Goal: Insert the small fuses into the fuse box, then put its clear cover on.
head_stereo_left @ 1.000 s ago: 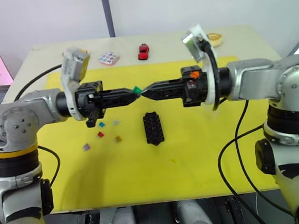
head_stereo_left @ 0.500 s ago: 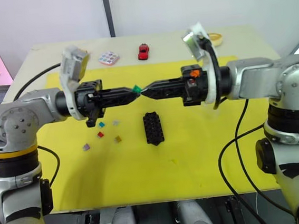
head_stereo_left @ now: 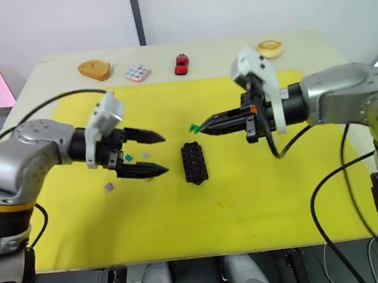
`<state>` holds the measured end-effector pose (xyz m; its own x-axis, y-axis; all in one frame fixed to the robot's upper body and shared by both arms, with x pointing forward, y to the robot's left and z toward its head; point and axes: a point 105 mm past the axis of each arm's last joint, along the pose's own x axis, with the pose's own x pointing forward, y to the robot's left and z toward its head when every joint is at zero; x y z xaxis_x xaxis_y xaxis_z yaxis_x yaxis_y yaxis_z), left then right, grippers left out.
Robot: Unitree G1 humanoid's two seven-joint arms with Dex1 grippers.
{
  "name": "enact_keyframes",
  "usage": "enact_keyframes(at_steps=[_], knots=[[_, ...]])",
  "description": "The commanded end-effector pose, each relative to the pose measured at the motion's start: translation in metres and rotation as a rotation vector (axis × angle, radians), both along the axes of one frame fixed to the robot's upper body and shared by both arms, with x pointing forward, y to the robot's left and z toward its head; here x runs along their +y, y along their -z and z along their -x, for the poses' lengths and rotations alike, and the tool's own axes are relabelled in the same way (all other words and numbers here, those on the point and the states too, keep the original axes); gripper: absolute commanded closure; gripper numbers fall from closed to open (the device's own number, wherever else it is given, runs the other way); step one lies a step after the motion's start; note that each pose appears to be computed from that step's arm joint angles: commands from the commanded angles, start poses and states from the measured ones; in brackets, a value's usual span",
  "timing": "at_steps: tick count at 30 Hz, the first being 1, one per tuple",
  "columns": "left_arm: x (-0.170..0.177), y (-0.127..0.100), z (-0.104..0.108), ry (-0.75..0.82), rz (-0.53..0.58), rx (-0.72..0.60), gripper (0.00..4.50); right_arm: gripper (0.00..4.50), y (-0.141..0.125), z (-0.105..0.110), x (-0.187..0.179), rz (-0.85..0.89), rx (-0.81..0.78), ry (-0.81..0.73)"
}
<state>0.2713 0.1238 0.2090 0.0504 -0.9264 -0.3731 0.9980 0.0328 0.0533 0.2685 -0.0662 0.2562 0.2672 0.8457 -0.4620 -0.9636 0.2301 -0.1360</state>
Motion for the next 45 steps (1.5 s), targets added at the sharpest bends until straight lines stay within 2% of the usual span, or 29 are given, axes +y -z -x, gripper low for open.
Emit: enact_keyframes(at_steps=[1,10,18,45], knots=[[-0.004,0.011,-0.002,0.027,-0.06,-0.121,0.04,4.5,0.013,-0.001,0.002,0.096,-0.072,-0.023],[-0.014,0.032,-0.005,0.034,-0.081,-0.164,0.04,4.5,0.043,0.0,0.004,0.282,-0.057,-0.068],[-0.018,0.041,-0.01,0.004,-0.096,-0.173,0.04,4.5,0.054,-0.008,0.01,0.363,-0.056,-0.077],[-0.023,0.051,-0.002,-0.007,-0.106,-0.147,0.04,4.5,0.067,-0.015,0.013,0.398,-0.059,-0.089]])
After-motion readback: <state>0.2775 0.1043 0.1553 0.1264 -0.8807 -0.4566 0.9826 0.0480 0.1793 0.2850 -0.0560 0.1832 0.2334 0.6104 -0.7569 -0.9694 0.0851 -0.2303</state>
